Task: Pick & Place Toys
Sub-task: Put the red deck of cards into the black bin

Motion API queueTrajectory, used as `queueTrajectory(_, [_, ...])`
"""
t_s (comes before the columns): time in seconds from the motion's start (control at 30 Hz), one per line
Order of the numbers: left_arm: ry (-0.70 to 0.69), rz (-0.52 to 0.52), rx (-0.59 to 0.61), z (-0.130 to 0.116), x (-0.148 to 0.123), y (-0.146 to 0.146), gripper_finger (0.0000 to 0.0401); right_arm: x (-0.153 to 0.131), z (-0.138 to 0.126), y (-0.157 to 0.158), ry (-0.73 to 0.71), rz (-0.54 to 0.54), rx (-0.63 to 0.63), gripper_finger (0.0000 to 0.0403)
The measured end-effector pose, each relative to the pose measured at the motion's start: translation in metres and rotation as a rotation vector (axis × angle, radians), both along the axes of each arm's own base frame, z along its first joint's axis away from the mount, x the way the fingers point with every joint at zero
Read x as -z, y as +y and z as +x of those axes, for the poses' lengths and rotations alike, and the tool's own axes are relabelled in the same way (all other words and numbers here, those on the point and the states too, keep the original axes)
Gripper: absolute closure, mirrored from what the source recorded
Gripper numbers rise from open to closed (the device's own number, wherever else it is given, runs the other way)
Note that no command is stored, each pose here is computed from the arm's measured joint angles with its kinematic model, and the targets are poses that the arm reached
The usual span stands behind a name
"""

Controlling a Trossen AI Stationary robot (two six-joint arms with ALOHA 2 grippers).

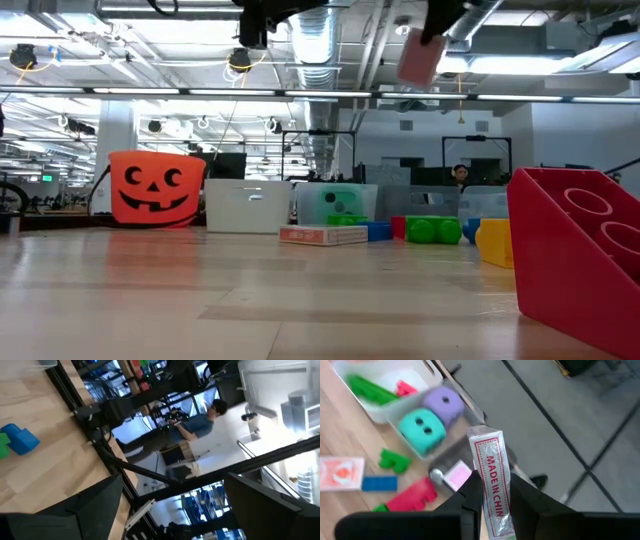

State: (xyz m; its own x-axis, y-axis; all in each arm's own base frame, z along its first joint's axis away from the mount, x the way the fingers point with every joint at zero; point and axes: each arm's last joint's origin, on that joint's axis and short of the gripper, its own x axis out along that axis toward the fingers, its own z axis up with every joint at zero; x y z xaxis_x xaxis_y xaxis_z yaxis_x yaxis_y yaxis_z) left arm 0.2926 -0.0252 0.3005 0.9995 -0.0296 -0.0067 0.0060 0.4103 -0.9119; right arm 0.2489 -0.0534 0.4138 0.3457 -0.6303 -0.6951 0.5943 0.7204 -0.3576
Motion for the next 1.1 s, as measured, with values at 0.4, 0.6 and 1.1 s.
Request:
queueTrajectory(0.4, [0.011,0.003,0.042,-0.006,0.001,-0.037,0.0060,0.029,0.004,-0.084,0.000,0.174,0.059,0.0342])
queueTrajectory(0.6, [0.019,0.007,-0.001,-0.010,0.002,-0.050,0.0060,0.070,0.005,-0.098,0.076,0.292,0.064,0.0342])
queueTrajectory(1.1, [0.018,0.005,-0.006,-0.010,0.002,-0.052,0.0060,0.122,0.031,-0.107,0.218,0.396,0.102,0.0208])
